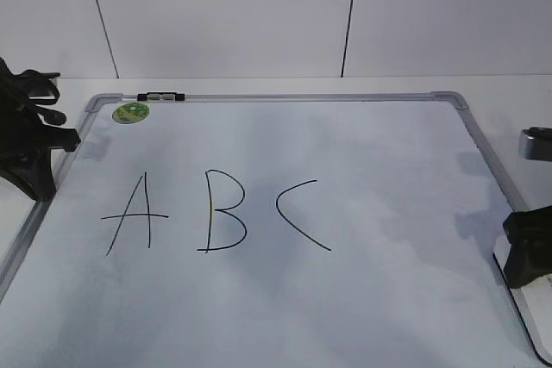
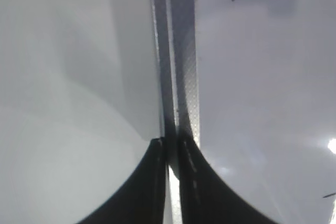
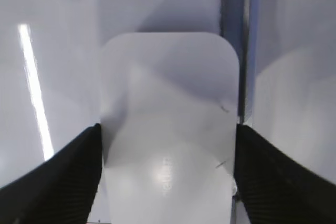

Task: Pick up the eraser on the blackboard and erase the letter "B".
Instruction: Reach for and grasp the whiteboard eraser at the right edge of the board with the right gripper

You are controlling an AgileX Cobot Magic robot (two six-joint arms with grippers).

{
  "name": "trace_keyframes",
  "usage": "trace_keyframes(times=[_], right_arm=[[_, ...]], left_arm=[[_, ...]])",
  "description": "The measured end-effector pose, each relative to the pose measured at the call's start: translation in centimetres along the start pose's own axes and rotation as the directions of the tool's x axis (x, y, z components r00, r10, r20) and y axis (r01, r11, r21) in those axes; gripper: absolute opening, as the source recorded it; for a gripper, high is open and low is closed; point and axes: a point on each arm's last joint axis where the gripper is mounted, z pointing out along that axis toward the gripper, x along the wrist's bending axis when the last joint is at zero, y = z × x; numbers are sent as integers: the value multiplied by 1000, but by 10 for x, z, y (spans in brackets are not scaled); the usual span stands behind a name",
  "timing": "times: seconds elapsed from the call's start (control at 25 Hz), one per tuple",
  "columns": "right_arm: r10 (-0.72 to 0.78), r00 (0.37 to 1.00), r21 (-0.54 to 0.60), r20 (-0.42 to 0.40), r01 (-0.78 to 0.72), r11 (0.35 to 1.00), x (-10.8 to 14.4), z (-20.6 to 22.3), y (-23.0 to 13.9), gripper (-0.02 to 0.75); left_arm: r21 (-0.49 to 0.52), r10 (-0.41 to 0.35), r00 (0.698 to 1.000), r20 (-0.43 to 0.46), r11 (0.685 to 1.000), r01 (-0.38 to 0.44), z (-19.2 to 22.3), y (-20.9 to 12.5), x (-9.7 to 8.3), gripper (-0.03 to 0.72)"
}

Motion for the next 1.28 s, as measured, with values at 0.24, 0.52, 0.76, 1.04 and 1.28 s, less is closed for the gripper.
trace_keyframes(times=[0.24, 0.52, 0.76, 1.04, 1.28], right_arm=[[-46, 999, 47, 10, 45, 998, 7, 8, -1, 604], [-57, 998, 59, 15, 56, 997, 8, 10, -2, 600], [-60, 998, 61, 17, 58, 996, 8, 10, -2, 599], [-55, 998, 61, 22, 54, 997, 7, 10, -2, 599], [-18, 999, 86, 43, 14, 996, 6, 10, -4, 599]], left_arm=[[0, 0, 1000, 0, 1000, 0, 0, 0, 0, 22], [0, 0, 1000, 0, 1000, 0, 0, 0, 0, 21], [0, 0, 1000, 0, 1000, 0, 0, 0, 0, 21], [0, 0, 1000, 0, 1000, 0, 0, 0, 0, 20], [-2, -1, 1000, 2, 1000, 1, 0, 0, 0, 20]])
